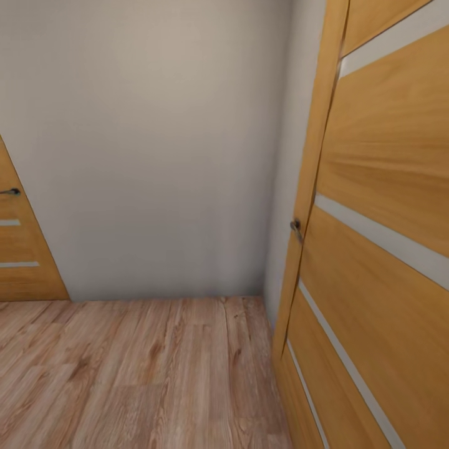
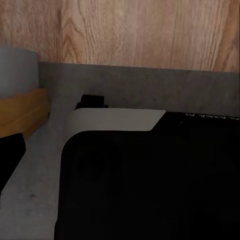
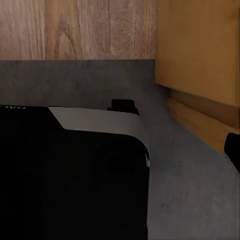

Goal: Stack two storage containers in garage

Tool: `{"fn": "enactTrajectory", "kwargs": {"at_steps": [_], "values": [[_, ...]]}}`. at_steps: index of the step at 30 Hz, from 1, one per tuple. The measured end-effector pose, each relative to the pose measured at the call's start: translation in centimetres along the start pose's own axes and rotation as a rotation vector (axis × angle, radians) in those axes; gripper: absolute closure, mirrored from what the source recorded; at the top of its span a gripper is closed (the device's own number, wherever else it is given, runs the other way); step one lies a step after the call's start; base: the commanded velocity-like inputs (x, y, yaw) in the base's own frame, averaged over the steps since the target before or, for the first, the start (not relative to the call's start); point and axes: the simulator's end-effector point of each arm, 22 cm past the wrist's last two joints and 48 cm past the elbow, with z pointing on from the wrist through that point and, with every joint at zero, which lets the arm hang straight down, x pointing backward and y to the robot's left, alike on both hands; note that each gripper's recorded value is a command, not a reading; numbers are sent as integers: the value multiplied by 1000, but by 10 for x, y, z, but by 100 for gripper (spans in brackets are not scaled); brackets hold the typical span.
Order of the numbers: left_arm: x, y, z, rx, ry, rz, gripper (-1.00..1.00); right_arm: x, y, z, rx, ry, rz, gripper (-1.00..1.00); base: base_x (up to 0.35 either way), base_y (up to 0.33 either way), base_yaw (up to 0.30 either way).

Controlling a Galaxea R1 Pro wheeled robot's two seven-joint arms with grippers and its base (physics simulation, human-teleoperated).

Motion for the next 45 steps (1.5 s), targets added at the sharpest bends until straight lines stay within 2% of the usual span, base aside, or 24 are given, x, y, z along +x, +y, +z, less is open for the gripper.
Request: {"fn": "enactTrajectory", "kwargs": {"at_steps": [20, 35, 45], "values": [[0, 0, 0, 0, 0, 0, -100, -1, -2, 0, 10, -2, 0, -100, 269, 0, 66], [0, 1, 0, -2, 1, 0, -100, 1, -2, 0, 9, 4, 0, -100, 20, 0, 1], [0, 1, 0, -2, 1, 0, -100, 0, -2, 0, 10, -1, 0, -100, 0, 0, 228]]}}
